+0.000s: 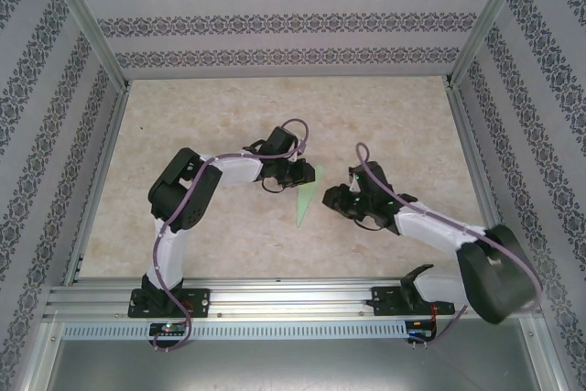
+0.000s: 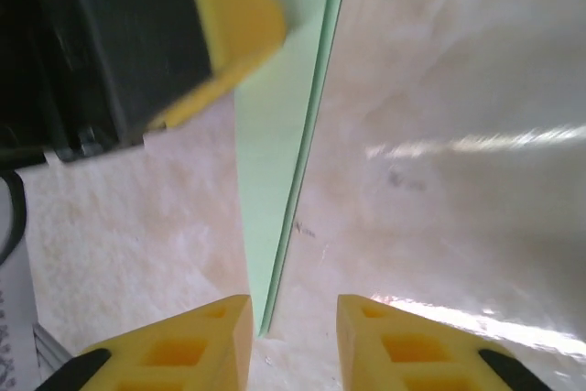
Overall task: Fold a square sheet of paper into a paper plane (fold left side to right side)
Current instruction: Fold the wing for the fifth time at the center of the table.
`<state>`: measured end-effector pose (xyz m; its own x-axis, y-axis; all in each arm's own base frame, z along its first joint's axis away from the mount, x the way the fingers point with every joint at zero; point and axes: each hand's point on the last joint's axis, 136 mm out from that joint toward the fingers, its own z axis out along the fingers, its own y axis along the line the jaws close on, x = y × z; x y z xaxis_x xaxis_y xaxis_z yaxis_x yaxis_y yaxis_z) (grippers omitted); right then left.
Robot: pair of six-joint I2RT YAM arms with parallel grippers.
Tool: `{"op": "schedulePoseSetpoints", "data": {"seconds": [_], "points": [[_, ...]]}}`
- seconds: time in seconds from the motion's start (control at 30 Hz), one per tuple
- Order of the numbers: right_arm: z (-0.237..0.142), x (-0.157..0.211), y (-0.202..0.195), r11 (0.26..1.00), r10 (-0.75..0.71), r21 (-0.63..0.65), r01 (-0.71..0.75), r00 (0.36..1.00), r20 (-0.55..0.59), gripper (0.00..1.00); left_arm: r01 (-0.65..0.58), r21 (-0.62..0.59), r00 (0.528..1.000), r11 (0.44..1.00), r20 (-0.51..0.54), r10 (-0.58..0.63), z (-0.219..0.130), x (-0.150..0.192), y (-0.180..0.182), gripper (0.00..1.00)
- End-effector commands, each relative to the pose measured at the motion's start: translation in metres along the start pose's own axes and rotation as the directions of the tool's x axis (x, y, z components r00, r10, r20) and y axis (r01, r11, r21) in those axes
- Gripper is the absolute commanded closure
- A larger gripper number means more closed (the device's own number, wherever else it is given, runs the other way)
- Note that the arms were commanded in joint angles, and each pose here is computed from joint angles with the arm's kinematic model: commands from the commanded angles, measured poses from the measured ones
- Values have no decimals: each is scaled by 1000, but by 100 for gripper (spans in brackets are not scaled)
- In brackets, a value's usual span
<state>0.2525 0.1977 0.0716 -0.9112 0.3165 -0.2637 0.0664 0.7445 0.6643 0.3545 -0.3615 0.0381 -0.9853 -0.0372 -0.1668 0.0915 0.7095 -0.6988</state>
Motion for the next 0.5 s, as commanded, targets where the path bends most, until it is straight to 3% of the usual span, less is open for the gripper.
{"op": "schedulePoseSetpoints", "data": {"seconds": [0.0, 0.17, 0.47], "points": [[-25, -3, -21, 982, -96, 162, 95, 995, -1, 64, -79, 99, 996, 992, 60, 73, -48, -18, -53, 71], [-39, -6, -25, 936, -167, 314, 159, 986, -2, 59, -95, 100, 986, 990, 150, 79, -100, -25, -57, 58], [-11, -8, 21, 796, -358, 492, 353, 930, -88, 45, 85, -197, 929, 977, 371, -6, -177, 16, 40, 44]]}}
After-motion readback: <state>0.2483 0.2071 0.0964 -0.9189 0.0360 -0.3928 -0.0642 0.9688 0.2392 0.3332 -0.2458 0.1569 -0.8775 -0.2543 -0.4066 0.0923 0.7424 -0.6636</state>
